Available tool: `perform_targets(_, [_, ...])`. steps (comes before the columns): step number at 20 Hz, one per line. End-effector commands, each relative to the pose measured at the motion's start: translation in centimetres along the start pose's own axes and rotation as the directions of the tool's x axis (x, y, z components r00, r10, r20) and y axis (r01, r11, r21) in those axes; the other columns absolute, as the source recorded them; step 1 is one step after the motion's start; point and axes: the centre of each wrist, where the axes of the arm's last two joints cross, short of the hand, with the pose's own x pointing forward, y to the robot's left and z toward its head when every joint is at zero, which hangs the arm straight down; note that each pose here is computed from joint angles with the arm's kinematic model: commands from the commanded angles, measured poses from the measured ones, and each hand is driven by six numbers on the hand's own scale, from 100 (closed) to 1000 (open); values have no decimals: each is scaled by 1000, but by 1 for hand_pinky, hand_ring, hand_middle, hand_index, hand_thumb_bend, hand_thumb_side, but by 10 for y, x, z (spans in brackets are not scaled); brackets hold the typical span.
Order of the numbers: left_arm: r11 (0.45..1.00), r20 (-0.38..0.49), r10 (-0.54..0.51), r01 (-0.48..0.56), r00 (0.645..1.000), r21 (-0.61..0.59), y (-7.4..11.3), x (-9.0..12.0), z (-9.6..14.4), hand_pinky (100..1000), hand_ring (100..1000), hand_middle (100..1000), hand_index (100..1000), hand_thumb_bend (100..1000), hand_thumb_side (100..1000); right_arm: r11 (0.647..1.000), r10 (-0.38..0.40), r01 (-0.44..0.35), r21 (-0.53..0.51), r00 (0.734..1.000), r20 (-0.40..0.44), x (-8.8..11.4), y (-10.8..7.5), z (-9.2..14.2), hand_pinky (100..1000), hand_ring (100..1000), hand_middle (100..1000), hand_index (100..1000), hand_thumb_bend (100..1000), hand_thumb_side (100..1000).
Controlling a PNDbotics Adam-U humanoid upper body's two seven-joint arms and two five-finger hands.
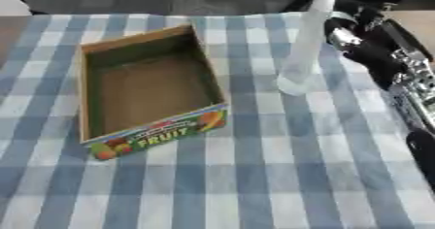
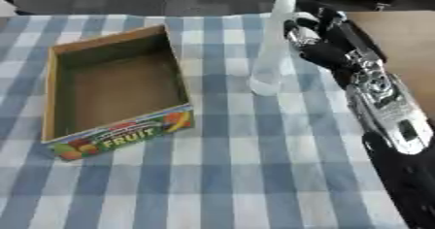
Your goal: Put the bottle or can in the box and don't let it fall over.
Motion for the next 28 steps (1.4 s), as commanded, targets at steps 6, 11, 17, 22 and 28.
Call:
perform_targets(6, [1000,32,0,0,999,-10,0,8,-5,1000,502,587,760,736,407,1000,17,-17,-4,1000,14,7,-6,-5,832,981,1000,916,155,274])
perform_targets(11, [1000,33,2,-2,999,-11,0,8,-5,1000,502,587,760,734,407,1000,16,-16,-7,1000,15,8,-5,-7,832,980,1000,909,154,279])
perform_targets(17, [1000,35,4,-4,999,-14,-1,9,-5,1000,502,587,760,733,407,1000,11,-11,-14,1000,17,9,-5,-10,831,980,1000,901,153,286])
perform_targets(22, [1000,37,6,-5,999,-16,-1,9,-5,1000,501,587,760,731,407,1000,13,-13,-17,1000,15,10,-5,-12,832,980,1000,897,151,292])
perform_targets(28, [1000,38,10,-9,999,-19,-2,9,-6,1000,501,587,761,727,407,1000,14,-14,-15,1000,21,12,-5,-15,833,981,1000,898,148,304])
